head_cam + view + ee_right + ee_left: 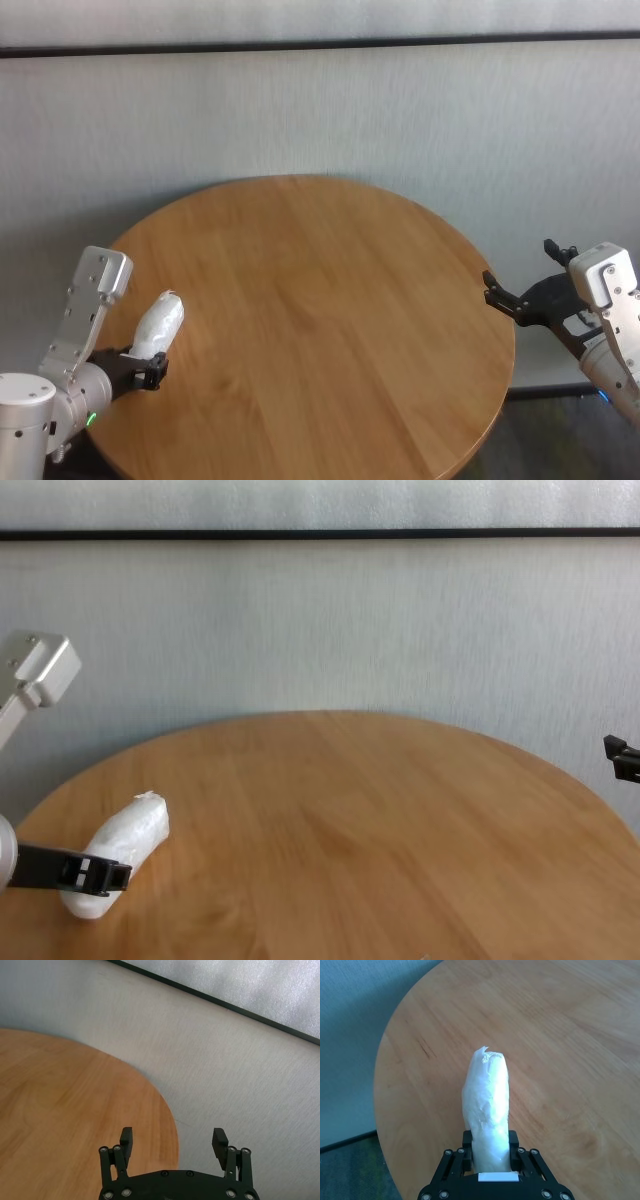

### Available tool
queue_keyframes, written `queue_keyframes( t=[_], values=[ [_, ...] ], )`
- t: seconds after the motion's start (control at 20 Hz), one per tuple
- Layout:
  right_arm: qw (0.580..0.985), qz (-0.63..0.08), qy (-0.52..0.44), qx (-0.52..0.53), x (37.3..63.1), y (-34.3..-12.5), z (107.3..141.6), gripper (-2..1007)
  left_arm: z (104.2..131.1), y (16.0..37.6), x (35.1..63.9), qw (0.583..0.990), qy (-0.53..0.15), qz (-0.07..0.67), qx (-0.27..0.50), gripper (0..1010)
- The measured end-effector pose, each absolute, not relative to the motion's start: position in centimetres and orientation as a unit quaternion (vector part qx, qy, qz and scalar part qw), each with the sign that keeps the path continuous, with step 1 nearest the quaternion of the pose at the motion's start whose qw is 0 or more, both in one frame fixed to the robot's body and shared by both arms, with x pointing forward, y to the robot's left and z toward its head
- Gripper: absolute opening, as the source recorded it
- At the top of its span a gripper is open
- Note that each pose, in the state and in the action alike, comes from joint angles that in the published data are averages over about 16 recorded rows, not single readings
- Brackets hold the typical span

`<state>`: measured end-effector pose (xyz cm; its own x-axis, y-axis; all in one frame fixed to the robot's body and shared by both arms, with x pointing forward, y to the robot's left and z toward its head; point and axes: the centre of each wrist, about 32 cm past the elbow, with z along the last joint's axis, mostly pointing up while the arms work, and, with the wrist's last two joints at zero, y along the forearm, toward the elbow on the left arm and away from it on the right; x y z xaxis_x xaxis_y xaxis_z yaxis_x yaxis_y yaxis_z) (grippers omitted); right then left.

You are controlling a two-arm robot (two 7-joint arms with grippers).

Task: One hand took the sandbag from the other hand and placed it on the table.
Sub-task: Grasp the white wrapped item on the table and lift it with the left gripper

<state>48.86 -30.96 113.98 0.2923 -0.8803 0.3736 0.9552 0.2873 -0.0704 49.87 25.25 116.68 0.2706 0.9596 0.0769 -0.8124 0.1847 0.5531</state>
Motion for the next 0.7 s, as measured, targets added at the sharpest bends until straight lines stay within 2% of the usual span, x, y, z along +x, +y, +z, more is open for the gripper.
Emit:
queue_keyframes(
  t=[0.7],
  values=[
    [0.791,-0.58,-0.132,-0.142,48.86,-30.96,113.98,1001,116.68,25.25,49.87,0.756,0.146,0.586,0.253,383]
  ],
)
